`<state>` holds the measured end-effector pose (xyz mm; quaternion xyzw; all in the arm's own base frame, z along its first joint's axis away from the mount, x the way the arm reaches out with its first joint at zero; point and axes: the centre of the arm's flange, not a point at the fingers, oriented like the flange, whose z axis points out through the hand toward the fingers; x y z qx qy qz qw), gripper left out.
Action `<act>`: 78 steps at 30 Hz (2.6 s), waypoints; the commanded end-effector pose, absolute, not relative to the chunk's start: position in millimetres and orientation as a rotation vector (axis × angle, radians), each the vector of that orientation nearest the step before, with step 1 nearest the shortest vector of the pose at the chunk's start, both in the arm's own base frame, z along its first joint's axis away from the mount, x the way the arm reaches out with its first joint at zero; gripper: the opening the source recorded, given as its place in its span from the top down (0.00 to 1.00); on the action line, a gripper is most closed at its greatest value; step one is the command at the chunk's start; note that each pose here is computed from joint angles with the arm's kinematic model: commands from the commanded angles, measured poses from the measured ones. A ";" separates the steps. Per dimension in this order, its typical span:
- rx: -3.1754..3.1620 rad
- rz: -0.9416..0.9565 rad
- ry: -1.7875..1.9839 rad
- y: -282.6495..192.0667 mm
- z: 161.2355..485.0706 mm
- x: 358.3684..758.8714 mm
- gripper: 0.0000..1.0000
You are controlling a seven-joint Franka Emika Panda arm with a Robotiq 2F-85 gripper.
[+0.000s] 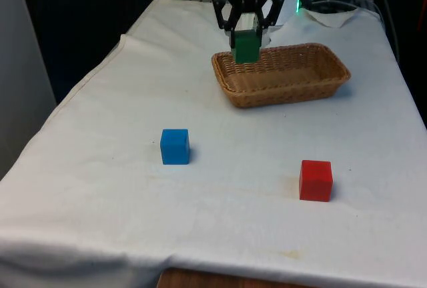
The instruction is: Pick up exactly two blocks and place them into the basket.
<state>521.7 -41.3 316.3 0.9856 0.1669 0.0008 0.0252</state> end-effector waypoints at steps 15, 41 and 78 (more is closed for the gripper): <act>3.050 0.074 0.514 -38.5 287.0 481.1 1.00; 3.080 0.083 0.479 -35.0 220.0 447.0 0.97; 3.104 0.195 0.436 -2.5 278.3 467.6 0.00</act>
